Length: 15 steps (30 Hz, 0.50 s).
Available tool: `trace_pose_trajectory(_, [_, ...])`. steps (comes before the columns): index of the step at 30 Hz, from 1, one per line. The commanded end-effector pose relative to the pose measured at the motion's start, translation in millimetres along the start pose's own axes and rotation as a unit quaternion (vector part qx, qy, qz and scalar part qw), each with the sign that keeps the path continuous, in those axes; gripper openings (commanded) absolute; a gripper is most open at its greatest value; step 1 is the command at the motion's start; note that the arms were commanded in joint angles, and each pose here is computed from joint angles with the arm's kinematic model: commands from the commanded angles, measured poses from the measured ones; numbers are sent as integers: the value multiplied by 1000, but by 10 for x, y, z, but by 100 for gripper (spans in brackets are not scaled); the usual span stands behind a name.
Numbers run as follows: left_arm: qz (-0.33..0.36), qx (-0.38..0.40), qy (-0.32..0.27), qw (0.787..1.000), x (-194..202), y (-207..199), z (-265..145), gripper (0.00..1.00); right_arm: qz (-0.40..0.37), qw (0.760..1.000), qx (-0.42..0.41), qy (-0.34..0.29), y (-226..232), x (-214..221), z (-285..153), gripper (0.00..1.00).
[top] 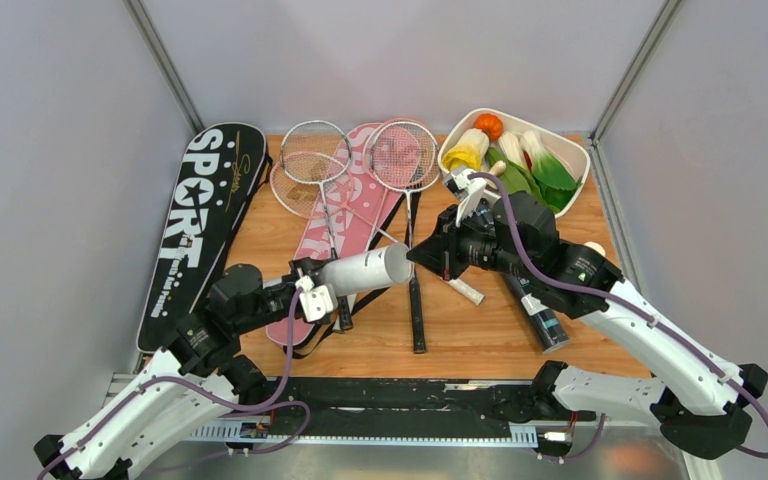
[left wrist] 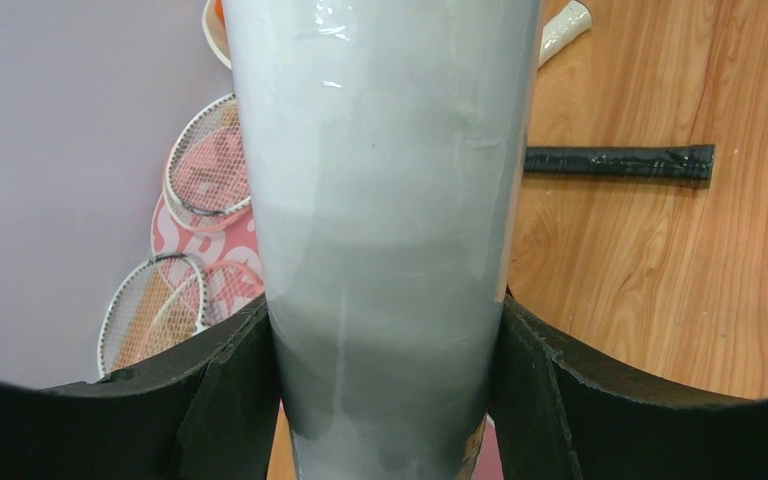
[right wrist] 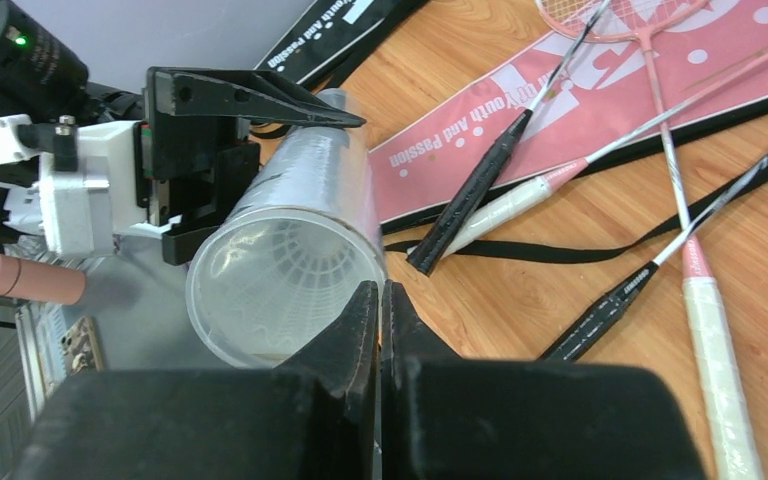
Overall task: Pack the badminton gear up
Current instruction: Close the lid on the shuttle tube.
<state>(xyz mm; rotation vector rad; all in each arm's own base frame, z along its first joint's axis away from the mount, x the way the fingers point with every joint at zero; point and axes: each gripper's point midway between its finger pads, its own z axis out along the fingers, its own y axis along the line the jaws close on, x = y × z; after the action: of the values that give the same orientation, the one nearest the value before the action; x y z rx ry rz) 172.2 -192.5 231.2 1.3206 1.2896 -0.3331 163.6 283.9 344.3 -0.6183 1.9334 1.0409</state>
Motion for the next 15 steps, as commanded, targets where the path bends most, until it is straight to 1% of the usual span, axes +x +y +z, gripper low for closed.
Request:
trace_pose_trajectory(1, [27, -25, -43, 998, -313, 189, -66, 35, -13, 1000, 25, -2, -78, -25, -11, 0])
trace_pose_trajectory(10, [20, -22, -41, 999, -308, 190, -38, 35, -8, 999, 42, 0, -137, -25, 16, 0])
trace_pose_trajectory(15, [26, -19, -43, 999, -327, 201, -12, 35, -3, 999, 42, 21, -168, 86, 119, 0])
